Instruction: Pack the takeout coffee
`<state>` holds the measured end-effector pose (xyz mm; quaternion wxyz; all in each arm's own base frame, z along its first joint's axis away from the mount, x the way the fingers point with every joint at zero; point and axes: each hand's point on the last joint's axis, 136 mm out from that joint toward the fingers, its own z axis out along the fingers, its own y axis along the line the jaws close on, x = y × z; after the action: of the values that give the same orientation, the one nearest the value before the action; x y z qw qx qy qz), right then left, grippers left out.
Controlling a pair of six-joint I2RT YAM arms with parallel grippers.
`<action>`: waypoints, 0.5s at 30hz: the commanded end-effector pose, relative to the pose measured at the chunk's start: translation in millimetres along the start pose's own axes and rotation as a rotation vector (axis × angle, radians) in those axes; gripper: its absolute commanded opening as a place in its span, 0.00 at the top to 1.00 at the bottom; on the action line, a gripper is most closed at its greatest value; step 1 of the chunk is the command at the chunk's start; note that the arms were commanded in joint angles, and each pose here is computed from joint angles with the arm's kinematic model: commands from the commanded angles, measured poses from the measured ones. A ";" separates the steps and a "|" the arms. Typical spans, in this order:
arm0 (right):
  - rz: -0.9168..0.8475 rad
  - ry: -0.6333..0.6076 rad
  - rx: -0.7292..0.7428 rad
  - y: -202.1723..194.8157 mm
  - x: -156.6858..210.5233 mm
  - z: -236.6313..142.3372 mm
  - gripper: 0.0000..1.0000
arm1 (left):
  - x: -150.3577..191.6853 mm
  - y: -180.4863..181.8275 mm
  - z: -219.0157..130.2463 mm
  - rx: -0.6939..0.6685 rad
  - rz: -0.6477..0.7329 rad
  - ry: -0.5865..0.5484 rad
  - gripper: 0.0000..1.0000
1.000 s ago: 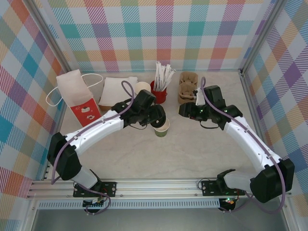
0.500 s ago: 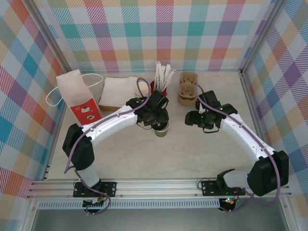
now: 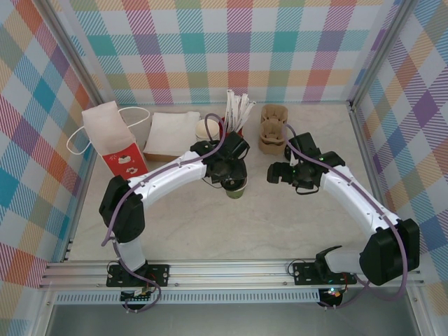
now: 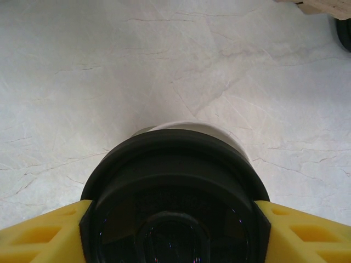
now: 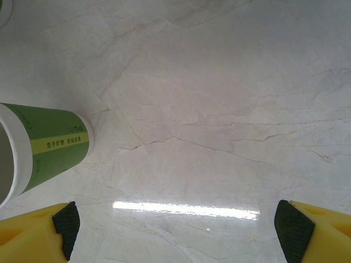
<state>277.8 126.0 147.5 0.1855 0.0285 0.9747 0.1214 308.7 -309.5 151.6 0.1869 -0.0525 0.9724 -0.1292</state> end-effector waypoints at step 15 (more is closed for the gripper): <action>-0.012 0.013 -0.022 1.5 4.6 1.3 0.05 | -2.6 -9.7 -4.5 -0.011 0.045 -0.002 0.34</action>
<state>276.7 128.2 146.9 0.1824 0.0269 0.9745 0.1278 312.5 -314.9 154.6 0.1888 -0.0497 0.9720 -0.1309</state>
